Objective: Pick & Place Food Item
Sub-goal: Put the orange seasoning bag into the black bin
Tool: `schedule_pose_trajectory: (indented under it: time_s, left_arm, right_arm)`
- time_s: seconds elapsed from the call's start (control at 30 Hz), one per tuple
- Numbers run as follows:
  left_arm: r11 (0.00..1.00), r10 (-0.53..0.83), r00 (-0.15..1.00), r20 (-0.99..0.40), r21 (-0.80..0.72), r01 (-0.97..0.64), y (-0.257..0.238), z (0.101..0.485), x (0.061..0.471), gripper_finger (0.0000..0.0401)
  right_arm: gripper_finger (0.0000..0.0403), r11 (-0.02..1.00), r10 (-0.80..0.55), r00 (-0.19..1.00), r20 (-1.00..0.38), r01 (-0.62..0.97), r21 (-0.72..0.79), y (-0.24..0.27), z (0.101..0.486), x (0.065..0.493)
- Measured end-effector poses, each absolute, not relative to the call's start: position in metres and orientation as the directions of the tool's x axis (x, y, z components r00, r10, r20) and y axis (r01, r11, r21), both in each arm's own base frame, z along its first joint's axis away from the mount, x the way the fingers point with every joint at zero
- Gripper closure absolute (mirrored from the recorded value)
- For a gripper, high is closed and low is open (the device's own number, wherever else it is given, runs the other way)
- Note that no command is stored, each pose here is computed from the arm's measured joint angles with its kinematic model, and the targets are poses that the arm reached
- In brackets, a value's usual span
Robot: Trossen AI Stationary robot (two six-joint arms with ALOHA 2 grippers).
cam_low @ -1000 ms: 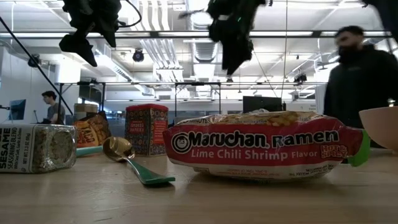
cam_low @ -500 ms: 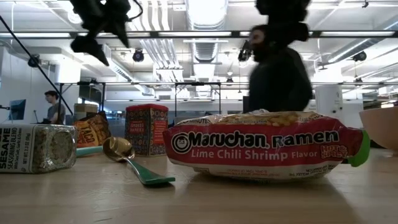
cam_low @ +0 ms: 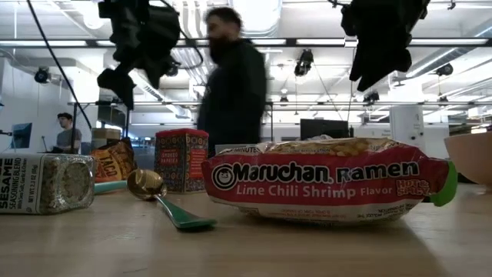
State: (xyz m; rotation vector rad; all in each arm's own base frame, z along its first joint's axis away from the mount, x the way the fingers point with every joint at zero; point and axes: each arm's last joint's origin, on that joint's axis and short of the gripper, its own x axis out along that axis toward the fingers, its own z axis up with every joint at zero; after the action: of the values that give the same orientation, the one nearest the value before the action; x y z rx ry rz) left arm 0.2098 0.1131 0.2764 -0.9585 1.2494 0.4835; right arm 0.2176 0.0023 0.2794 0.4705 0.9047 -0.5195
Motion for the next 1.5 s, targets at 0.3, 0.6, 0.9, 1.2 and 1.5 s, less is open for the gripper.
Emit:
schedule_pose_trajectory:
  time_s: [0.3,0.6,0.9,1.2,1.5]
  left_arm:
    - [0.652,-0.177,0.2,-0.964,-0.267,-0.71,0.101,0.265,0.224,0.0014]
    - [0.756,-0.138,0.142,-0.98,-0.197,-0.624,0.068,0.268,0.229,0.0014]
    - [0.733,0.008,0.165,-0.986,-0.106,-0.672,0.028,0.241,0.198,0.0014]
    - [0.654,0.036,0.293,-0.955,-0.2,-0.73,0.022,0.201,0.164,0.0014]
    - [0.67,0.065,0.287,-0.956,-0.171,-0.722,0.021,0.177,0.156,0.0014]
  right_arm:
    - [0.0183,0.807,-0.263,0.529,-0.807,0.579,0.117,0.001,0.285,0.214]
    - [0.0183,0.818,-0.266,0.515,-0.815,0.567,0.092,0.001,0.281,0.213]
    - [0.0183,0.817,-0.264,0.516,-0.815,0.568,0.095,0.001,0.28,0.213]
    - [0.0183,0.825,-0.261,0.536,-0.803,0.555,0.103,0.001,0.282,0.215]
    - [0.0183,0.829,-0.241,0.564,-0.79,0.542,0.135,0.002,0.283,0.218]
